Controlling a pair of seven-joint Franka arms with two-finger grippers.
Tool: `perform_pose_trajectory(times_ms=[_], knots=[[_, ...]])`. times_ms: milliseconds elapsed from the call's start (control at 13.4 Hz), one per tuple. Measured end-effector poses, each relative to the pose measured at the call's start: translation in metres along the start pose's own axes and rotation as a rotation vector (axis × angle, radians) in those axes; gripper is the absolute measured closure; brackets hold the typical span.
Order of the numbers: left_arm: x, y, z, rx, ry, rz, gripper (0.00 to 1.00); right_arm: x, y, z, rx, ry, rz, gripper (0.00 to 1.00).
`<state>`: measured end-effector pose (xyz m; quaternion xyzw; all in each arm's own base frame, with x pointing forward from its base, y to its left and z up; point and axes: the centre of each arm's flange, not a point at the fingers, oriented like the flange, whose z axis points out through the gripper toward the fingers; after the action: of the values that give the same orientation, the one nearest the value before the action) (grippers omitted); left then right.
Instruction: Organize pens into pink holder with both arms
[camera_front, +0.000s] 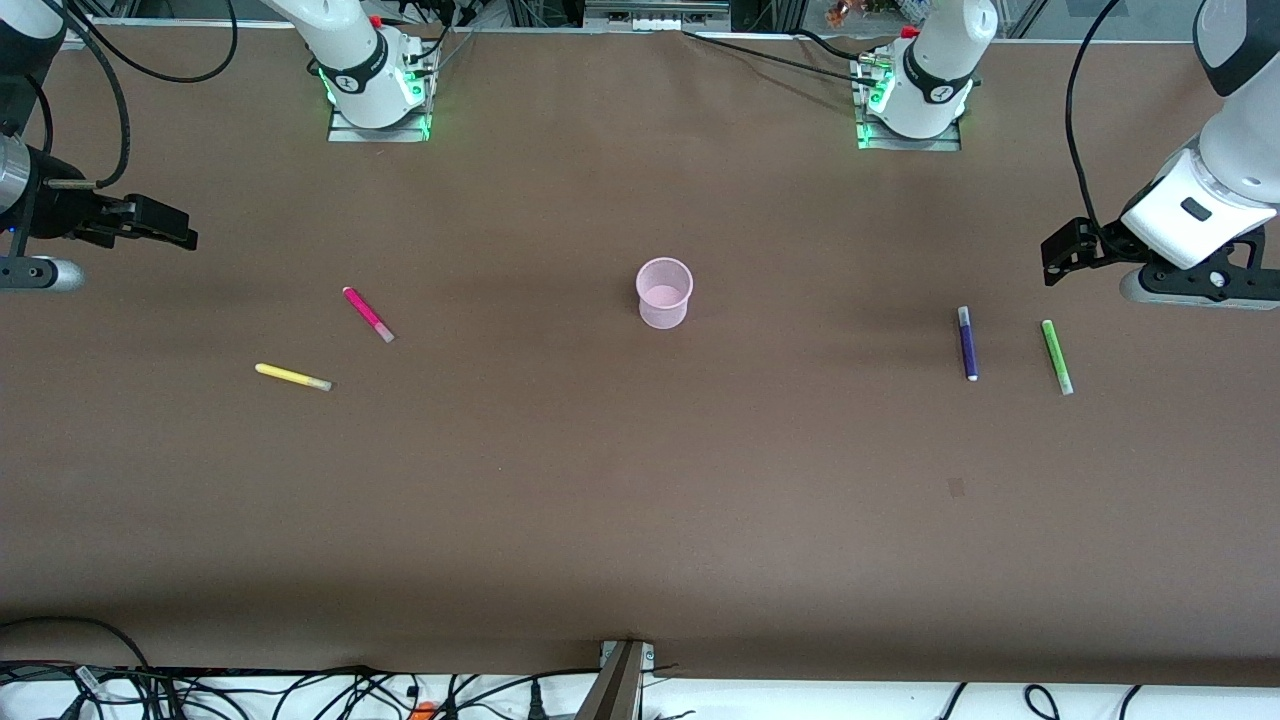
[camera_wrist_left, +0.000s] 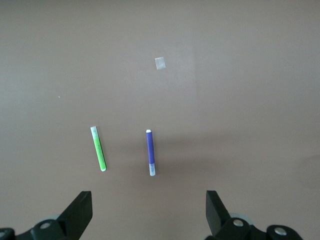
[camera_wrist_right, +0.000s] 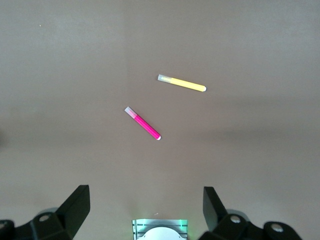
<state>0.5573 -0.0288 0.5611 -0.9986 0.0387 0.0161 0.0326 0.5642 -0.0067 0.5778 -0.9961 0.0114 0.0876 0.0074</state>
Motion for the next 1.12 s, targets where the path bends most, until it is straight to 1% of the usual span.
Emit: perform_pose_trajectory(times_ms=[299,523,598,673,748,897,1047,1121], knots=[[0.003,0.001,0.028,-0.005,-0.1,0.003,0.0,0.0,0.0,0.0,0.0,-0.001,0.0,0.0],[0.017,0.001,0.09,-0.018,-0.239,0.008,0.0,0.0,0.001,0.001,0.0,-0.002,0.001,0.0],[0.023,0.0,0.115,-0.024,-0.281,0.008,0.0,0.0,0.001,0.001,0.0,-0.003,0.002,0.0],[0.03,-0.002,0.138,-0.029,-0.307,0.007,0.0,0.001,0.001,0.002,0.0,-0.005,0.002,0.0],[0.037,-0.002,0.157,-0.034,-0.311,0.007,0.0,0.002,0.001,0.004,-0.001,-0.009,0.002,0.0],[0.047,-0.001,0.186,-0.039,-0.288,0.008,0.0,0.008,0.001,0.015,-0.005,-0.029,0.0,0.0],[0.049,0.001,0.213,-0.042,-0.236,0.01,0.0,0.021,-0.001,0.034,-0.011,-0.05,-0.043,0.0],[0.047,0.001,0.228,-0.044,-0.207,0.007,0.0,0.028,-0.001,0.048,-0.013,-0.056,-0.095,0.0]])
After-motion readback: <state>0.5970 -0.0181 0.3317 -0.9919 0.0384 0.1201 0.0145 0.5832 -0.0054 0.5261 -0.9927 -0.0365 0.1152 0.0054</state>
